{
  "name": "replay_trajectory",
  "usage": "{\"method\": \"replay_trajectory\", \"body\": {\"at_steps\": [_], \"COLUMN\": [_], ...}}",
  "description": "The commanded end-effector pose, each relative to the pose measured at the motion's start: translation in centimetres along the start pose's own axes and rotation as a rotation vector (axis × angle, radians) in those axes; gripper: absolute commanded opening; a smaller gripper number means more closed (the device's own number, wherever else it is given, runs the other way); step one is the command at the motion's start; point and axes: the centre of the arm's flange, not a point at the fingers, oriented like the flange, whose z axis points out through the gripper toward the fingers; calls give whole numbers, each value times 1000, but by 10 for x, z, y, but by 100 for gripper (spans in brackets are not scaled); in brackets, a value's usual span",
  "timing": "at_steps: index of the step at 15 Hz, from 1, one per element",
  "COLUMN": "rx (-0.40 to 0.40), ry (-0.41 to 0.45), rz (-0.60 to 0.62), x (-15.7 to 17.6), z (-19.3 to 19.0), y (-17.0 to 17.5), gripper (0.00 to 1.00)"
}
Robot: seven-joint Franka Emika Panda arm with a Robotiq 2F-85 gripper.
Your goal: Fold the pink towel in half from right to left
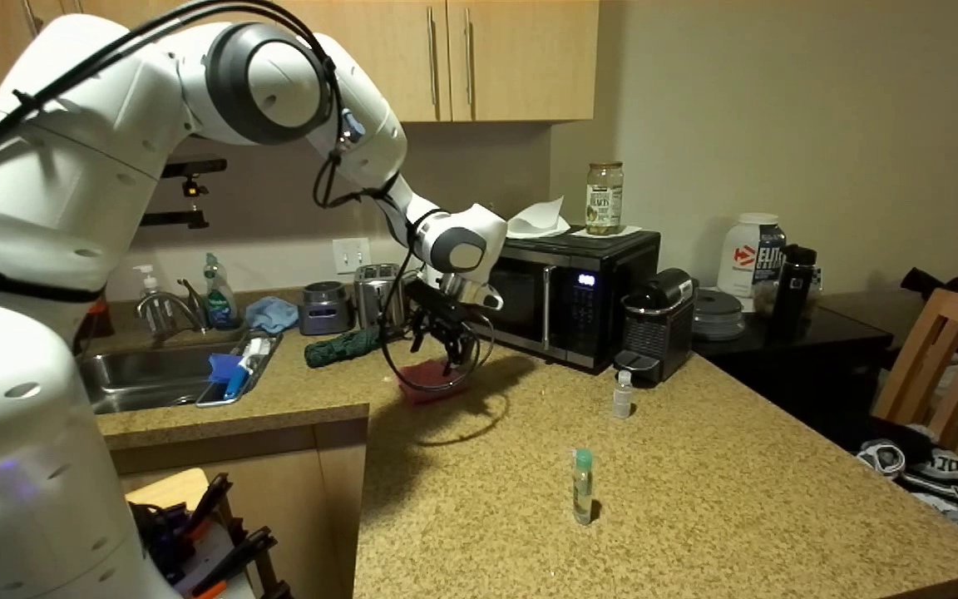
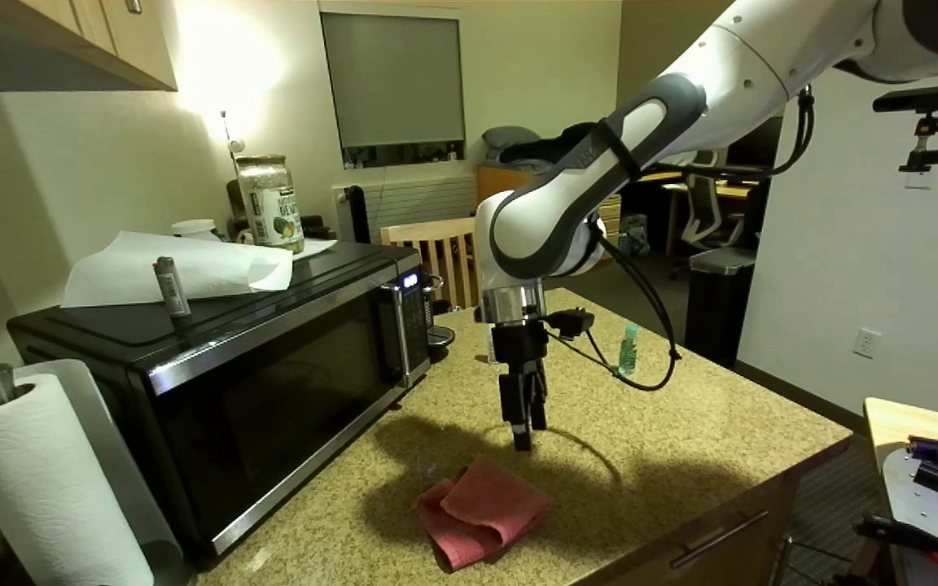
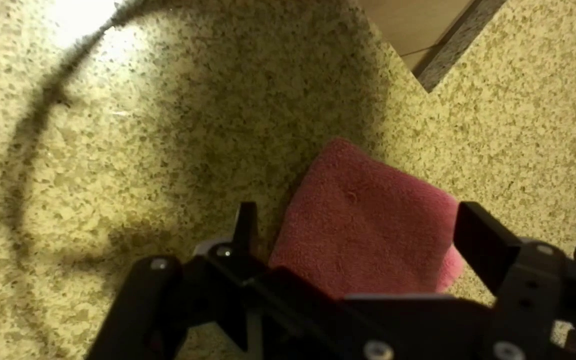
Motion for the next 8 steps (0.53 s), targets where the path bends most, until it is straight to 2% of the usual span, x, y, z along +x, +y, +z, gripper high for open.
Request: {"method": "replay_trajectory", "body": {"at_steps": [1,8], "rx": [-5,-26], "ry": [6,0], "rz": [-3,42], "x": [9,13], "z": [21,61], "y": [1,13], "gripper": [100,100]}}
